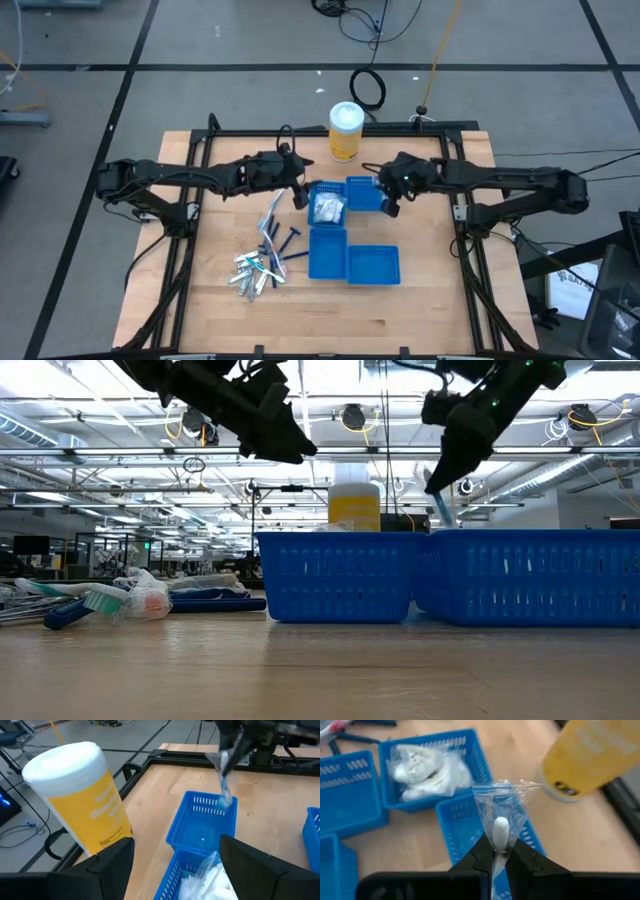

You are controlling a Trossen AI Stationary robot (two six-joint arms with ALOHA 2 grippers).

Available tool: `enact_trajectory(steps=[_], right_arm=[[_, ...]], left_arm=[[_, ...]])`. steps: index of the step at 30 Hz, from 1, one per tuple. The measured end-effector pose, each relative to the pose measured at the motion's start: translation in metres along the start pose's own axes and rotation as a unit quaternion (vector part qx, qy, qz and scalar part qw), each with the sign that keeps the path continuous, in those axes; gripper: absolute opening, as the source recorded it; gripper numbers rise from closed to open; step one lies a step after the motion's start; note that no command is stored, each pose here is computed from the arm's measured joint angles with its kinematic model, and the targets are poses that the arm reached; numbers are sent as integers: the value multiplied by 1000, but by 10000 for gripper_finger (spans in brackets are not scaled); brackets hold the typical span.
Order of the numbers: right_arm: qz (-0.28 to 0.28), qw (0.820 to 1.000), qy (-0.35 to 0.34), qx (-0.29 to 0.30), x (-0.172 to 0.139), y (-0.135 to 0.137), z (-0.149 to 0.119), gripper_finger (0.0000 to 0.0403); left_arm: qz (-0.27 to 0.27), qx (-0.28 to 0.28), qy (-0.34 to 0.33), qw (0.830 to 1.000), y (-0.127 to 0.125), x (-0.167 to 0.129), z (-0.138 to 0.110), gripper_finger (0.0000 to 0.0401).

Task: Pick & Place Travel size toiletries
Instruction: Put the blue toothbrush into the top right blue bin

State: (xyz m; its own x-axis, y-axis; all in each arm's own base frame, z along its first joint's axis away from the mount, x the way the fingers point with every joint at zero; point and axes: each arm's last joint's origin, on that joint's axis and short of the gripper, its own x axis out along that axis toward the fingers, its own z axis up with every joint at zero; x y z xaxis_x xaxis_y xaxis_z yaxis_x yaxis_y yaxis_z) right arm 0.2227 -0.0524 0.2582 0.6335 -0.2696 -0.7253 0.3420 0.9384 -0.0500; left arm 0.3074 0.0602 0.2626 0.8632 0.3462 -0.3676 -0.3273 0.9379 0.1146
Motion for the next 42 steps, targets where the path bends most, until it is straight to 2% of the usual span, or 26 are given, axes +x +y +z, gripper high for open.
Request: enact_trajectory(steps=[5, 11, 16, 26, 33, 38, 42], right_arm=[[-2, 1000, 22, -2, 17, 2, -1, 50], [0, 1000, -8, 1, 30, 4, 7, 102], [2, 999, -40, 4, 30, 5, 14, 155], [0, 1000, -7, -6, 32, 4, 7, 252], [-2, 999, -39, -7, 20, 3, 12, 274], [-38, 997, -67, -2, 12, 0, 16, 270], [-52, 997, -53, 7, 10, -1, 12, 262]], left_arm=[[0, 1, 9, 1000, 0, 0, -2, 275], [0, -7, 28, 1000, 0, 0, -5, 275], [0, -8, 38, 999, 0, 0, -8, 276], [0, -17, 48, 999, 0, 0, -9, 276], [0, -19, 48, 999, 0, 0, -9, 278], [0, -21, 47, 999, 0, 0, -9, 278], [0, -22, 48, 999, 0, 0, -9, 278]])
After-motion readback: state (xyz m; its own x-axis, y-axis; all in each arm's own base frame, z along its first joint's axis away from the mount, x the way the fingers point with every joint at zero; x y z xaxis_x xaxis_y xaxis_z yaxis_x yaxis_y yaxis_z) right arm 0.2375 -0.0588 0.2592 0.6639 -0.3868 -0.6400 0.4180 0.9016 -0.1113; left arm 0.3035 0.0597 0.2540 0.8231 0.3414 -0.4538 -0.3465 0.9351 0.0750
